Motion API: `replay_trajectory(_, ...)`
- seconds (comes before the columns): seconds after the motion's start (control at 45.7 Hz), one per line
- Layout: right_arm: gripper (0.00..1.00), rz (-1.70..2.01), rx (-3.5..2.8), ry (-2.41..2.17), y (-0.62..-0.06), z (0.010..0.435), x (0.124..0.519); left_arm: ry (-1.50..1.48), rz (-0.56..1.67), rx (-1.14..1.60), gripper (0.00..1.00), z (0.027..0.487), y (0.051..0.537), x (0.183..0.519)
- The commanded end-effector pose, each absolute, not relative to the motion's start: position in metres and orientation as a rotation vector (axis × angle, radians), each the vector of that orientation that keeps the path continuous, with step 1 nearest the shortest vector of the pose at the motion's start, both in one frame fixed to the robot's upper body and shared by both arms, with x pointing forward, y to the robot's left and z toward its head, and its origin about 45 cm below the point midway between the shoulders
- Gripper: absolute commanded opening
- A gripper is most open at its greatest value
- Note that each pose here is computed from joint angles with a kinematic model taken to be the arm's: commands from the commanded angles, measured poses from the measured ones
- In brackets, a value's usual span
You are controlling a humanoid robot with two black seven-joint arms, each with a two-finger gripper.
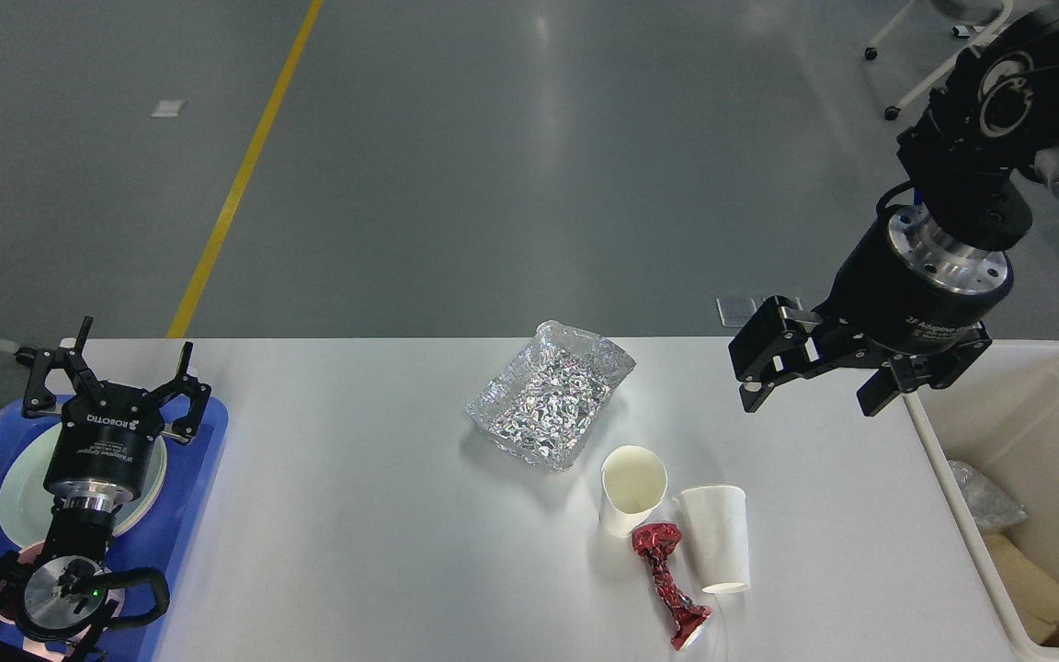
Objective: Tidy desktop
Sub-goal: 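Raise the right gripper and move it toward the bagged foil ball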
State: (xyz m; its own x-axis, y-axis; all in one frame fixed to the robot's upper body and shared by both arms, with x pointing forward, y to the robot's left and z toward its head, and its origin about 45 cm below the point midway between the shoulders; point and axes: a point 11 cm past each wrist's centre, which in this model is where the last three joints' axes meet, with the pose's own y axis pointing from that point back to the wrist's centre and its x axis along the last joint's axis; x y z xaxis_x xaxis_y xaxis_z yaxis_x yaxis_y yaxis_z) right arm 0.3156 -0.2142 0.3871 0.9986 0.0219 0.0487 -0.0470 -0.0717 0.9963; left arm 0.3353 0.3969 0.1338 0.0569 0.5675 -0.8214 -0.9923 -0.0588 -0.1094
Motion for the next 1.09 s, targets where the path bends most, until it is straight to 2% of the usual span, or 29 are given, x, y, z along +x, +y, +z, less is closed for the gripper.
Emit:
replay_trajectory(0.0,1.00,0.049,1.655,-0.002,-0.210,0.387,0.314,0.654,1.434,-0.856,0.96,0.134,0.397,0.335)
replay_trajectory(0.263,1.00,0.067,1.689,-0.060,-0.205,0.389,0.328,0.654,1.434,-0.856,0.96,0.134,0.397,0.335)
replay_trajectory(0.525,1.00,0.034,1.767,-0.307,-0.191,0.361,0.363,0.654,1.434,-0.856,0.96,0.134,0.397,0.335)
replay_trajectory(0.635,1.00,0.001,1.773,-0.391,-0.191,0.337,0.380,0.654,1.434,-0.856,0.96,0.134,0.397,0.335)
replay_trajectory(0.963,1.00,0.021,1.840,-0.396,-0.135,0.232,0.427,0.654,1.434,-0.856,0.96,0.134,0.397,0.335)
replay_trajectory(1.073,0.98,0.044,1.850,-0.414,-0.124,0.209,0.436,0.654,1.434,-0.856,0.96,0.134,0.397,0.335)
